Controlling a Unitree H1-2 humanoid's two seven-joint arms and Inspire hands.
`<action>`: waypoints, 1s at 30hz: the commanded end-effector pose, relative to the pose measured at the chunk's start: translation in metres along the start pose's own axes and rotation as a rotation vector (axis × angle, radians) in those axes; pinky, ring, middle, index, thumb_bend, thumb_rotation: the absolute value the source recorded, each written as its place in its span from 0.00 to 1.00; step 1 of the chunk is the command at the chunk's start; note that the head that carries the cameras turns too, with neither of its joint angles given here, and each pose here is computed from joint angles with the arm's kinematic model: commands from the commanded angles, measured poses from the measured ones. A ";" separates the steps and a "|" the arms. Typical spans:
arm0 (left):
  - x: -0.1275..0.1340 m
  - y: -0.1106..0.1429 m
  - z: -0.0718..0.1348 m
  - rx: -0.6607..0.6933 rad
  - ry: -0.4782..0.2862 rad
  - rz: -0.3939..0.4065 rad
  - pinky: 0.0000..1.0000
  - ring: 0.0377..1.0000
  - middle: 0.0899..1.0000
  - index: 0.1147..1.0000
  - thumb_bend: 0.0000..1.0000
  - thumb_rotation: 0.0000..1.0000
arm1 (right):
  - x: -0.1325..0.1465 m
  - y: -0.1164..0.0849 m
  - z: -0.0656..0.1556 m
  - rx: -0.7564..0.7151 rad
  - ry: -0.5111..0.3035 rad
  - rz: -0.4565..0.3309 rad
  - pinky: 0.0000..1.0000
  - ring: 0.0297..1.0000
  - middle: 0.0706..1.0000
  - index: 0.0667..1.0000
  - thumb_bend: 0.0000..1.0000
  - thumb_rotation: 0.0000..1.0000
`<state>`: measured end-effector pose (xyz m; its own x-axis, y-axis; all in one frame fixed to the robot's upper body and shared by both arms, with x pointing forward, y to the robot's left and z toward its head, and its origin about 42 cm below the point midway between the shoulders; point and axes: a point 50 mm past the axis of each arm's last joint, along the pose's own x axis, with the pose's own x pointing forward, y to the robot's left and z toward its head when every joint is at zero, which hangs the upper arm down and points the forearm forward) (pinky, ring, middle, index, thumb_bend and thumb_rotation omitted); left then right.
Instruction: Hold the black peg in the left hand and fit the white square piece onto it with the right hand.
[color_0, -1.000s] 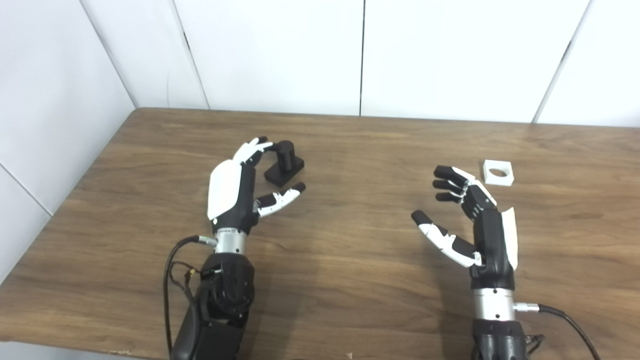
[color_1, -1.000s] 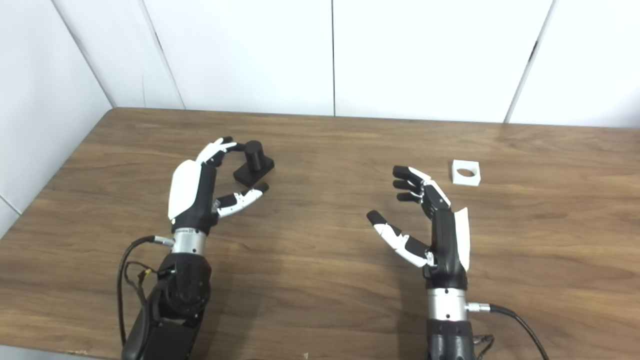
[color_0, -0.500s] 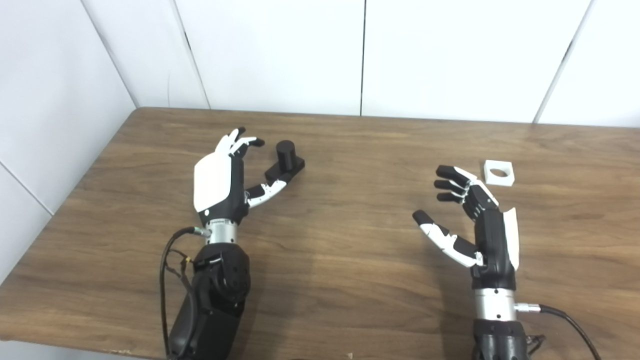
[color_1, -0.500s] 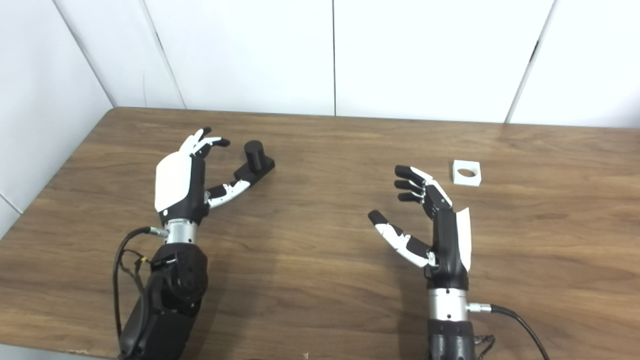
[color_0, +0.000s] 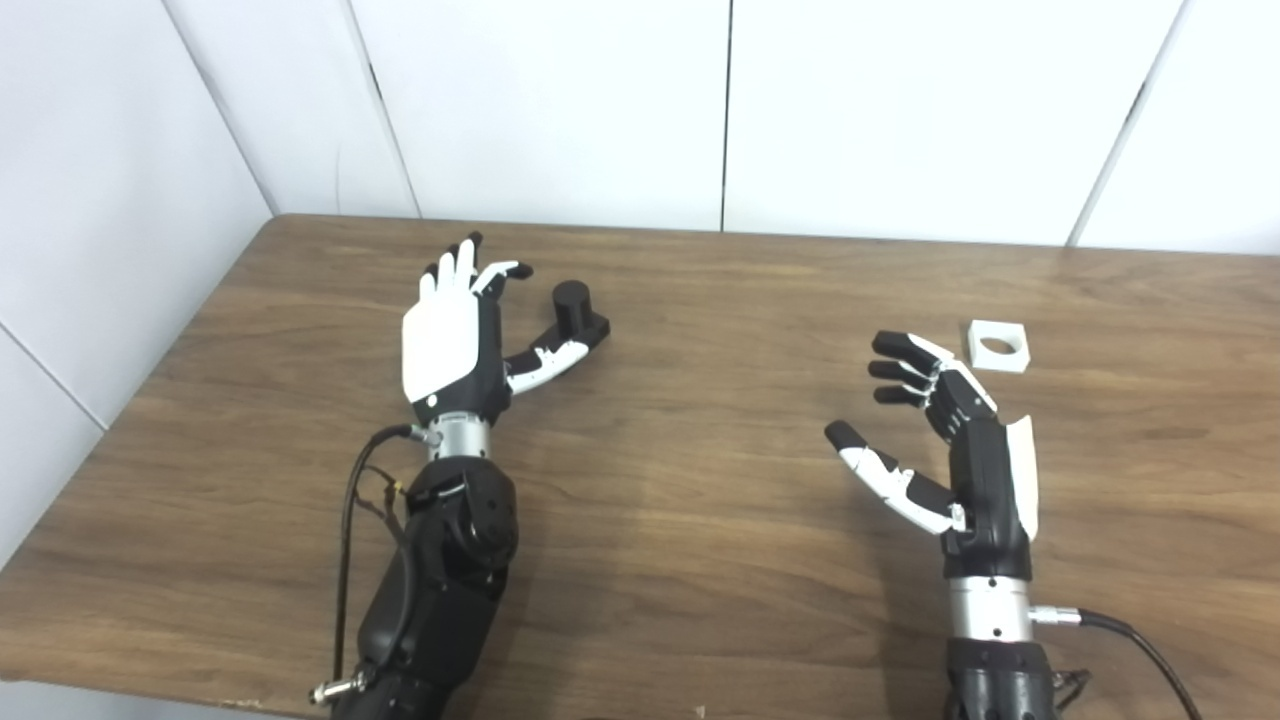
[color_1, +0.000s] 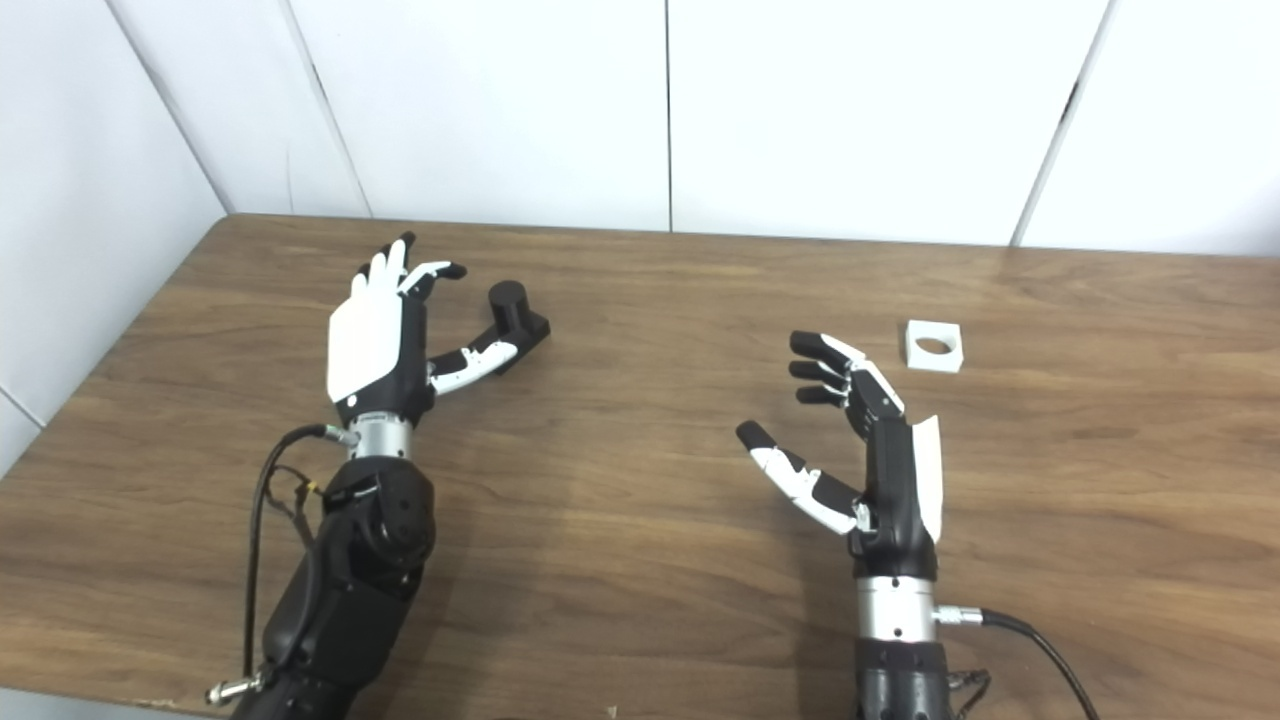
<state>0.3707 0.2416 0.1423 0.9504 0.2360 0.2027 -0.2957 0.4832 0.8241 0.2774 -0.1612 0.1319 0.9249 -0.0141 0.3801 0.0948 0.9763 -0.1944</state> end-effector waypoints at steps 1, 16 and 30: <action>0.020 0.012 0.011 0.018 -0.035 0.048 1.00 1.00 1.00 0.70 0.93 0.57 | -0.035 -0.019 -0.036 -0.089 0.145 0.018 0.60 0.69 0.73 0.71 0.62 0.21; 0.027 -0.010 0.001 0.064 0.016 -0.019 1.00 1.00 1.00 0.66 0.92 0.53 | -0.032 -0.023 -0.032 -0.114 0.147 0.014 0.61 0.69 0.74 0.71 0.61 0.24; 0.025 -0.021 -0.004 0.109 0.052 -0.033 1.00 1.00 1.00 0.66 0.90 0.53 | -0.036 -0.030 -0.031 -0.119 0.138 0.009 0.60 0.69 0.74 0.71 0.60 0.25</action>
<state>0.3855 0.2375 0.1075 0.9612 0.2667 0.0698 -0.1841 0.4325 0.8826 0.2762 -0.1668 0.1327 0.9306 -0.0208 0.3655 0.1123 0.9665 -0.2308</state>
